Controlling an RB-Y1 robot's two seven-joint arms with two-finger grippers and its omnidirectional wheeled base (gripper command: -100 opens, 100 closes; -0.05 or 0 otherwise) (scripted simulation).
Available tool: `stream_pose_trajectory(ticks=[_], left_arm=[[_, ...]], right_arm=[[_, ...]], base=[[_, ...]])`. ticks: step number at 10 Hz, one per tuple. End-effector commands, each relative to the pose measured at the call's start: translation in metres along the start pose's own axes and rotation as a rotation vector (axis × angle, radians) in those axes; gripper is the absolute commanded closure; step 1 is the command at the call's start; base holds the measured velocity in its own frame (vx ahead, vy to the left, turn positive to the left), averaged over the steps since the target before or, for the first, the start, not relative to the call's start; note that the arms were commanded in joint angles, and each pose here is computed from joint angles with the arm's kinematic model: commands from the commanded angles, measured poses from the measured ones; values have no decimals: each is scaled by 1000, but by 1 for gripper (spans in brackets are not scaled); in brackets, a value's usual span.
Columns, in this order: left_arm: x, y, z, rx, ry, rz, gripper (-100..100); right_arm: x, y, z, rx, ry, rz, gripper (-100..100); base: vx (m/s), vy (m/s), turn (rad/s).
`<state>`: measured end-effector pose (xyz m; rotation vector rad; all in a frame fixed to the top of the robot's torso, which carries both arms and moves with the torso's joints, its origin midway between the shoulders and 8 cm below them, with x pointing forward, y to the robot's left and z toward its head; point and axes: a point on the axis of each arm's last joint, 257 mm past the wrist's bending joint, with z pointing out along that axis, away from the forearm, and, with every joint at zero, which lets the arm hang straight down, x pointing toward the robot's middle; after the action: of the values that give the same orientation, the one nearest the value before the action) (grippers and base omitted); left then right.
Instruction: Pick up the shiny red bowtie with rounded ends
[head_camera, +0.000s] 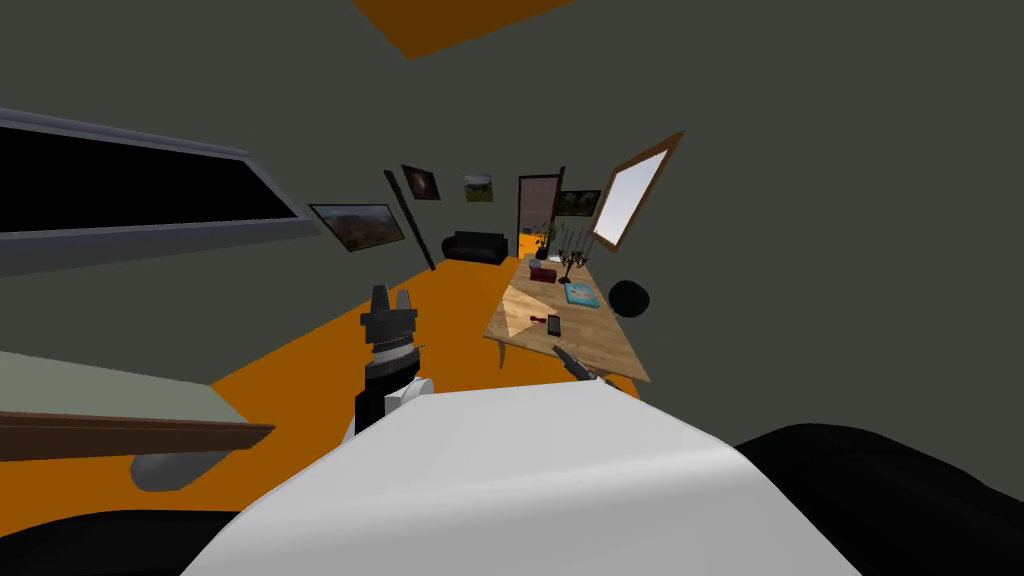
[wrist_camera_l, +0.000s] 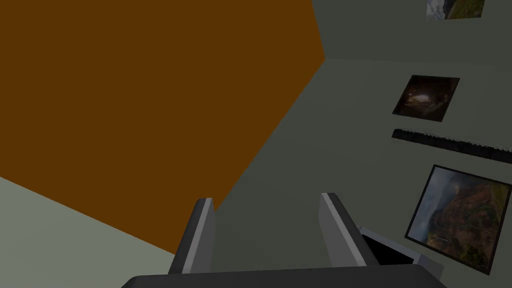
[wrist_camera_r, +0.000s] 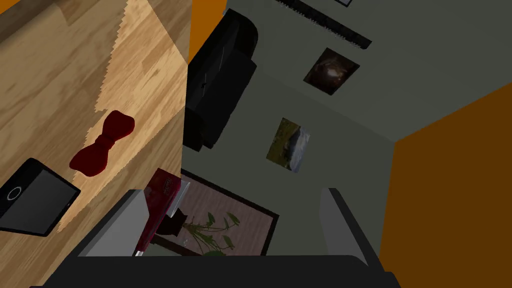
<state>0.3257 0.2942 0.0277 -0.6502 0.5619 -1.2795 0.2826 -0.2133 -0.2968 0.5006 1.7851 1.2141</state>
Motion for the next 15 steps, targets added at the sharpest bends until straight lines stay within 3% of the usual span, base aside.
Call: stream_pose_trajectory(ticks=[1,2,3,4,5,6,7,8,10,11,12,13,14,15], left_arm=[[0,0,0,0,0,0,0],[0,0,0,0,0,0,0],[0,0,0,0,0,0,0],[0,0,0,0,0,0,0],[0,0,0,0,0,0,0],[0,0,0,0,0,0,0],[0,0,0,0,0,0,0],[0,0,0,0,0,0,0],[0,0,0,0,0,0,0],[0,0,0,0,0,0,0],[0,0,0,0,0,0,0],[0,0,0,0,0,0,0],[0,0,0,0,0,0,0],[0,0,0,0,0,0,0]], right_arm=[[15,-29,-16,79,72,-37,-100],[16,-31,-18,83,84,-51,-100],[27,-54,-34,144,142,-81,-100],[27,-55,-36,147,149,-89,-100],[36,-78,-54,207,208,-122,-100],[36,-78,-55,209,213,-128,-100],[42,-101,-76,269,272,-161,-100],[42,-101,-77,271,277,-168,-100],[48,-141,-121,385,376,-218,-100],[48,-144,-125,392,401,-247,-100],[48,-163,-149,449,450,-273,-100],[47,-164,-151,452,462,-286,-100],[45,-181,-177,509,514,-316,-100],[45,-182,-178,510,521,-324,-100]], base=[[-17,-11,378],[-12,-9,245],[-9,2,367],[-6,-3,231],[-8,10,349],[-8,3,251],[-7,11,405],[-2,2,215],[1,19,414],[4,7,306],[6,11,420],[9,-1,231],[14,8,346],[15,0,205]])
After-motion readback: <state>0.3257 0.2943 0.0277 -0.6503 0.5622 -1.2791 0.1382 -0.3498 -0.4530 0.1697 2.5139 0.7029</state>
